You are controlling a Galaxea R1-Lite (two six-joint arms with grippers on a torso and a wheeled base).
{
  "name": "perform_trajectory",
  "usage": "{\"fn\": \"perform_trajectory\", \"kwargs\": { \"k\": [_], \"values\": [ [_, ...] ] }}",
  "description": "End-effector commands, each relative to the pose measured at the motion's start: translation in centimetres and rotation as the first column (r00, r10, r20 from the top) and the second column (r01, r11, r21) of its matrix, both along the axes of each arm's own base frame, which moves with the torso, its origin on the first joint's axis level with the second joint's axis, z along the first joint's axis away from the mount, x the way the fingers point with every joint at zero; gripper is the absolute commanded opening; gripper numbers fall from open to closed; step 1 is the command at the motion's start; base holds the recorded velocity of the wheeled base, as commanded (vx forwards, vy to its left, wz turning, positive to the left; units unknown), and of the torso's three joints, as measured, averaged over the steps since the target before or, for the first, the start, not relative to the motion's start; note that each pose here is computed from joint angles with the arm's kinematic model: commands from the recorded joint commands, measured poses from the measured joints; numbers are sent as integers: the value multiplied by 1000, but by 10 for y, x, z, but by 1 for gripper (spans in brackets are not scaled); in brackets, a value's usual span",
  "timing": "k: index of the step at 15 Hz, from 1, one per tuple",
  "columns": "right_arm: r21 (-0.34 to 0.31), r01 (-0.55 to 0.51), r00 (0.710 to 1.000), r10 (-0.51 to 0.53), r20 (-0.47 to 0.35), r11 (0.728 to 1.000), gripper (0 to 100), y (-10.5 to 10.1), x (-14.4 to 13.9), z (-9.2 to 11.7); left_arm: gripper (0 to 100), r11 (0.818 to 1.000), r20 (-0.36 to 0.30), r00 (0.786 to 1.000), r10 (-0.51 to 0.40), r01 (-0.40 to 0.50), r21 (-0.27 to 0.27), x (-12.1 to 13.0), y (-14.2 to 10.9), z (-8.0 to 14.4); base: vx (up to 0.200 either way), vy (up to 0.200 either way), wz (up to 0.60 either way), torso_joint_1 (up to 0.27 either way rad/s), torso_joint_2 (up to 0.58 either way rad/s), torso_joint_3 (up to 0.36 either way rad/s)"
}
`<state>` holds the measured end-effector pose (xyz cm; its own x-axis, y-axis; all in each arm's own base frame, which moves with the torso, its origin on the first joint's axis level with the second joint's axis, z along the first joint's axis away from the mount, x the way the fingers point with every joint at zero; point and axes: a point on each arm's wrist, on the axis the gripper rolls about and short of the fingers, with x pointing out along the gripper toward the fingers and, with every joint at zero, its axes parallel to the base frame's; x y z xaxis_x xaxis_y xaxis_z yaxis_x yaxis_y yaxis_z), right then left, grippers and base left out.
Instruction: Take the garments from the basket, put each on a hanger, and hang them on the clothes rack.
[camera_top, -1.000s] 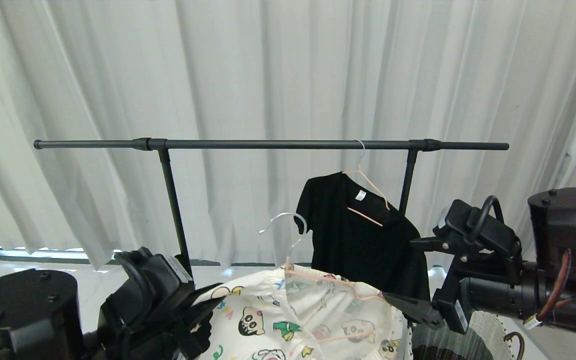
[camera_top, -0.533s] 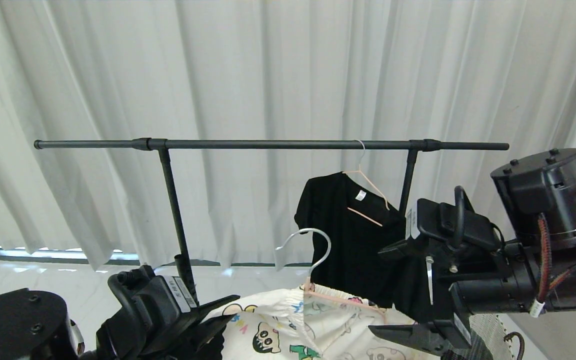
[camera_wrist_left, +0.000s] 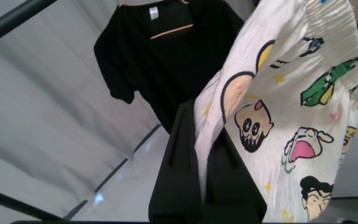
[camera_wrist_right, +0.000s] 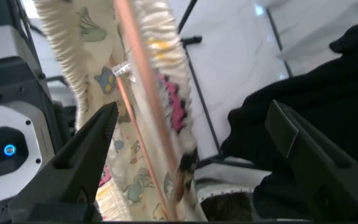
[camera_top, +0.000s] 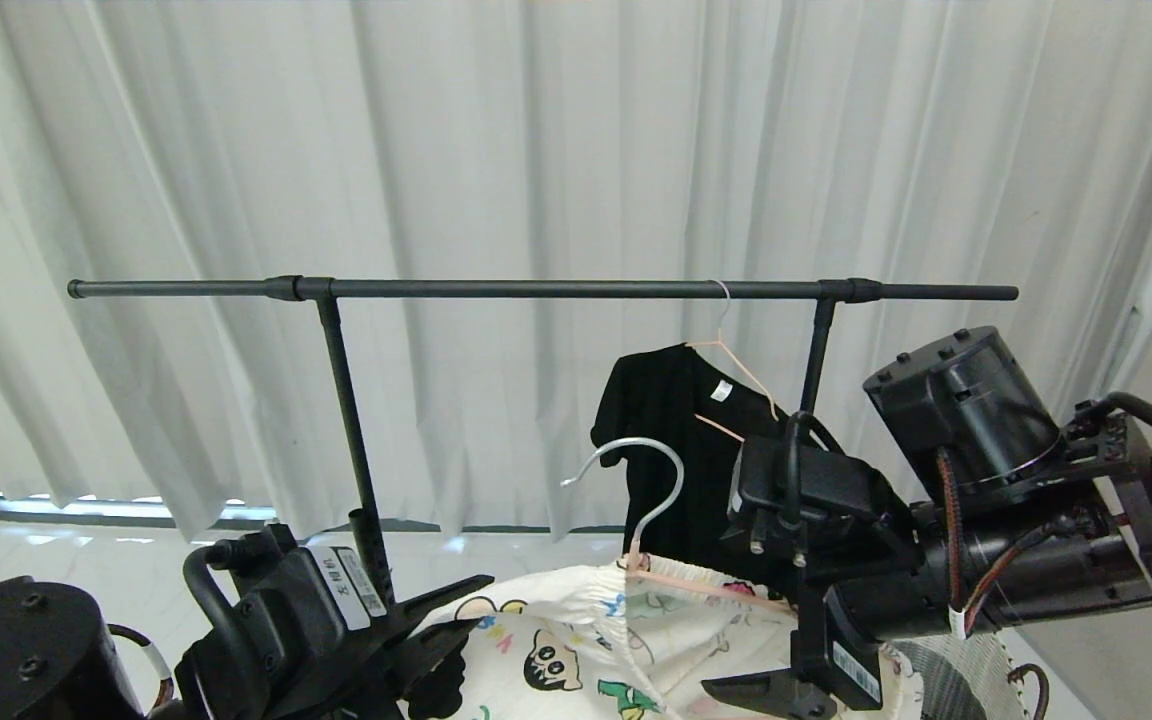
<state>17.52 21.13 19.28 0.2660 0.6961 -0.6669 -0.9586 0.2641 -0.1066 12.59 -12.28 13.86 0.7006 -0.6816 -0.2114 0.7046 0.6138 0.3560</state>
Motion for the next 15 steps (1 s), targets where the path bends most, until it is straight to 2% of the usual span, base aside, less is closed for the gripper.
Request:
{"fn": "perform_trajectory", "kwargs": {
  "k": [1,5,6,11,14,15],
  "values": [
    [-18,0,1000,0,-15,1000,100,6,4,-2,0,1000,0,1000,-6,6,0,0,-1,0,0,0,0,0,0,0],
    [-33,0,1000,-1,-28,999,100,4,3,-3,0,1000,2,1000,-6,6,-2,0,-1,1,0,0,0,0,0,0],
    [-37,1,1000,-2,-30,999,0,4,3,-4,0,1000,2,1000,-6,6,-2,0,-1,1,0,0,0,0,0,0],
    [-35,9,1000,-10,-24,999,0,6,6,-6,0,1000,3,1000,-8,8,-3,0,-1,1,0,0,0,0,0,0],
    [-13,7,1000,-7,2,1000,0,8,8,-5,0,1000,3,1000,-8,8,-3,0,-1,1,0,0,0,0,0,0],
    [-7,5,1000,-5,16,1000,0,9,8,-4,100,1000,3,1000,-9,9,-5,-1,-2,1,0,0,0,0,0,0]
  ]
}}
